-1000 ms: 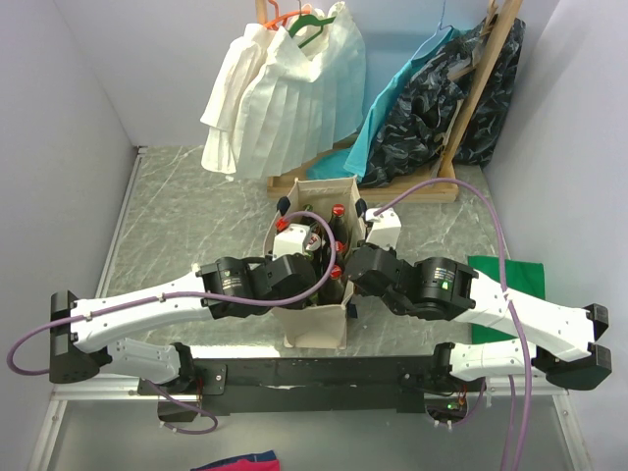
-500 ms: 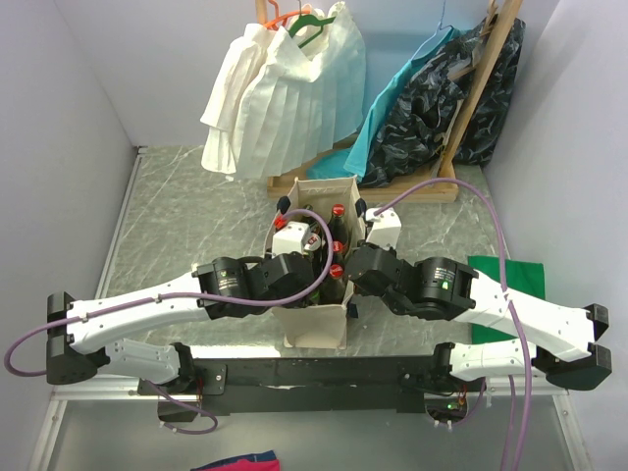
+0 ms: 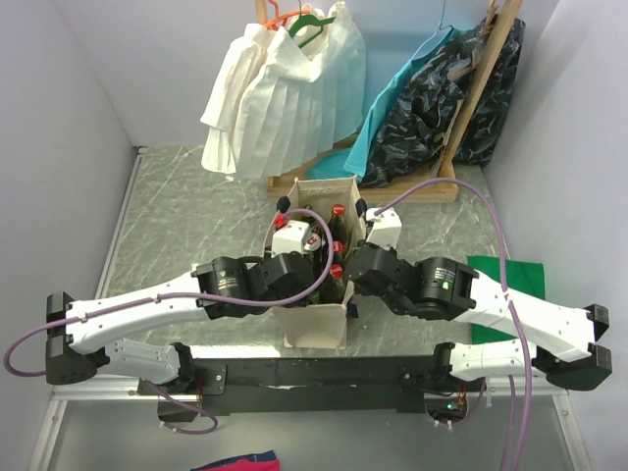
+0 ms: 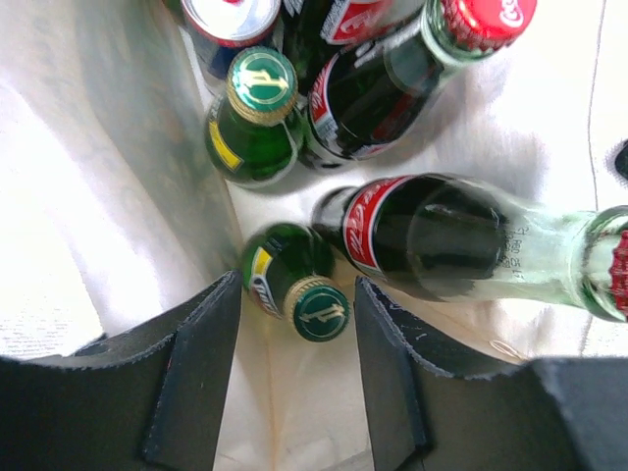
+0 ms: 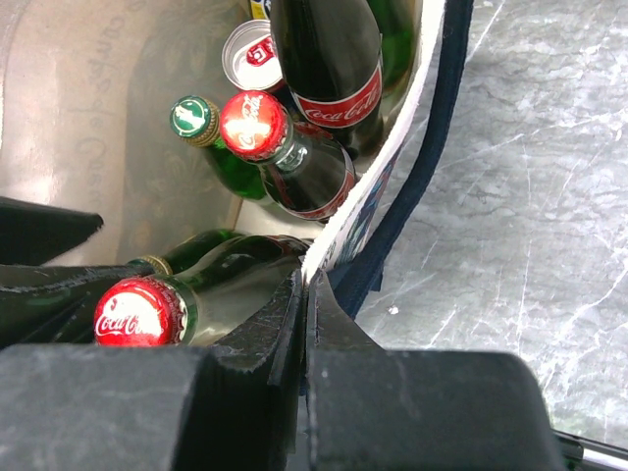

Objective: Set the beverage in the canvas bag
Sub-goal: Place the drink in the canvas bag, then reset both arms

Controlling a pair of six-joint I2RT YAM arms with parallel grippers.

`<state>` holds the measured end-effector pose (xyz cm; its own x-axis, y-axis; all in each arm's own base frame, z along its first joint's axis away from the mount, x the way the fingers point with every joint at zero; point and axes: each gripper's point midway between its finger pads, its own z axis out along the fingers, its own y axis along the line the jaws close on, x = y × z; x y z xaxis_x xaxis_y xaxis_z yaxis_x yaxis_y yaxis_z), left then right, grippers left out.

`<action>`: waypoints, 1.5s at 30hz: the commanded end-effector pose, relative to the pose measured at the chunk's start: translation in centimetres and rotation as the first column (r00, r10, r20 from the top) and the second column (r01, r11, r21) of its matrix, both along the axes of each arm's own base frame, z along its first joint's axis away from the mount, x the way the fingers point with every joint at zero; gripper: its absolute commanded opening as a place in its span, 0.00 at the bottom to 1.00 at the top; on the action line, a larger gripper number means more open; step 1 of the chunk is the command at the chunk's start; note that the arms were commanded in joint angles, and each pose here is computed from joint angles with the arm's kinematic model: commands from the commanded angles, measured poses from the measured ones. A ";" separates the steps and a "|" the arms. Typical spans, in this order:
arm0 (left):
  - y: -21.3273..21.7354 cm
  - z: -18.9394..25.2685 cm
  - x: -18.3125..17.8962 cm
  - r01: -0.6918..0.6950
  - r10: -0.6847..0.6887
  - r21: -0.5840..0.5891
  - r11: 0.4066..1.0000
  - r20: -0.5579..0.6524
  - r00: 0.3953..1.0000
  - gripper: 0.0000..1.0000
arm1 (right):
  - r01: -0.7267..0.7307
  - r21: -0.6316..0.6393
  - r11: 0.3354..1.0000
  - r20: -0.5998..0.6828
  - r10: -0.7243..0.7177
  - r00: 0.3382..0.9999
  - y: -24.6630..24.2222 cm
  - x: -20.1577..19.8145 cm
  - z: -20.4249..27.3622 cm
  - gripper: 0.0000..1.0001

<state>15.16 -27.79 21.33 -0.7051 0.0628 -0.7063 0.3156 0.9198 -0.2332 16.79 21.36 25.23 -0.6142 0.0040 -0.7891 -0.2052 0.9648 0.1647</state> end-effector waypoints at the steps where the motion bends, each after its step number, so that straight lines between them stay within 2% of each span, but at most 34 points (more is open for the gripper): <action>1: 0.7 3.8 1.5 -0.010 0.014 -0.034 0.999 0.117 0.993 0.56 | 0.041 0.041 0.998 0.058 -0.044 0.997 -0.8 0.8 1.6 0.00; 8: 0.8 7.2 2.2 0.024 -0.003 -0.097 0.995 0.218 0.976 0.58 | 0.039 0.045 0.998 0.073 -0.042 0.996 -0.6 1.0 2.2 0.00; 18: 1.5 9.8 2.6 0.019 0.026 -0.155 0.988 0.281 0.959 0.60 | 0.009 0.073 0.997 0.087 -0.016 0.996 0.0 1.1 3.2 0.01; 23: 2.1 11.1 3.0 0.009 0.054 -0.188 0.982 0.325 0.944 0.61 | 0.004 0.105 0.994 0.132 -0.018 0.991 0.4 1.7 5.3 0.03; 30: 3.2 11.9 3.5 -0.017 0.080 -0.173 0.985 0.364 0.928 0.67 | -0.017 0.117 0.993 0.190 -0.006 0.982 0.7 2.3 8.1 0.08; 33: 3.6 12.0 3.6 -0.028 0.088 -0.163 0.986 0.371 0.925 0.68 | -0.021 0.119 0.993 0.198 -0.003 0.980 0.5 2.3 8.5 0.13; 40: 4.9 12.1 3.5 -0.052 0.118 -0.181 0.982 0.372 0.921 0.70 | -0.025 0.113 0.993 0.177 0.005 0.984 0.6 2.0 7.8 0.45; 42: 5.2 12.0 3.4 -0.060 0.122 -0.174 0.983 0.370 0.921 0.70 | -0.025 0.112 0.993 0.171 0.005 0.985 0.6 2.0 7.5 0.47; 45: 5.8 12.1 3.4 -0.076 0.138 -0.175 0.982 0.372 0.918 0.71 | -0.020 0.112 0.994 0.167 0.001 0.986 0.5 2.0 7.4 0.55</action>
<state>18.30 -23.22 32.67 -0.4006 -0.1005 -0.9107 0.3459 0.9038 -0.2519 18.19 22.11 31.36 -0.5016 0.0405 -0.8642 -0.2754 0.9395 0.2039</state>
